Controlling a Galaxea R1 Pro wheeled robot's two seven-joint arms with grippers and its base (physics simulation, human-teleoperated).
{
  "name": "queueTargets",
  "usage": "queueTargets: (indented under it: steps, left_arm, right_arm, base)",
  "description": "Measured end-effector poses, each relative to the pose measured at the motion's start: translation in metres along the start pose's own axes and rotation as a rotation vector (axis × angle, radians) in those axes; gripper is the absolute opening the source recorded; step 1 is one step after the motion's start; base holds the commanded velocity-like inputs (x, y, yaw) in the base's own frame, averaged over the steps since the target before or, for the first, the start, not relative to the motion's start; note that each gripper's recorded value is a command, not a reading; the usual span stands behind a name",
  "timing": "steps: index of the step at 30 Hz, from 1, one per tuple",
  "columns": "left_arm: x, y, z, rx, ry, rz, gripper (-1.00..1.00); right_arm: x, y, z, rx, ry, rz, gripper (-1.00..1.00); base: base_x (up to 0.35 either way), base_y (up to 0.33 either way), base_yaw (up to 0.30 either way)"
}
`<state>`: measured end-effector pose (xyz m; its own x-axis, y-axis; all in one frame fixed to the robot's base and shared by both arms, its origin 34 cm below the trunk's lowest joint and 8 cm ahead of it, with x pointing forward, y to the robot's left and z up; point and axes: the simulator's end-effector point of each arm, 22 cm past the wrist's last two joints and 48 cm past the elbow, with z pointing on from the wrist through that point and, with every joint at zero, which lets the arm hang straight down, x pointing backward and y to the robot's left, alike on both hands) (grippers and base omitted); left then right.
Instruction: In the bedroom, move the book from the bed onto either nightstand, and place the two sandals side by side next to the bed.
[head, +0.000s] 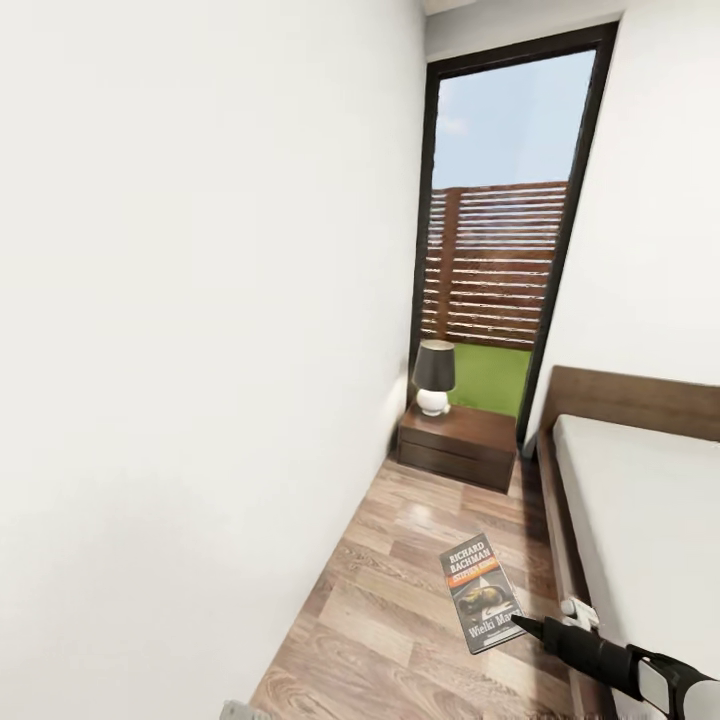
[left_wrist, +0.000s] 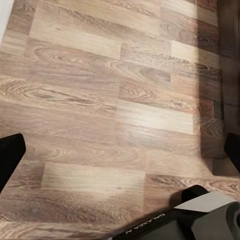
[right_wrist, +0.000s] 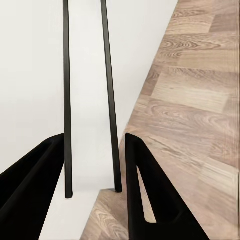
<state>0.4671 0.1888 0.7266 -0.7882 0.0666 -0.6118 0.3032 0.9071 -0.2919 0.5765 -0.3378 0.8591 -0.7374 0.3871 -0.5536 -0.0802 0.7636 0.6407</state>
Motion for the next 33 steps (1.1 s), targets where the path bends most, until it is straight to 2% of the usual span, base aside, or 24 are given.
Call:
queueTargets:
  steps: [33]
  left_arm:
    - [-0.0002,-0.0001,-0.0002,0.000,-0.002,0.001,1.00]
  right_arm:
    - [0.0003,0.0001,-0.0002,0.000,0.001,-0.001,-1.00]
  base:
    - [0.014,0.000,-0.282]
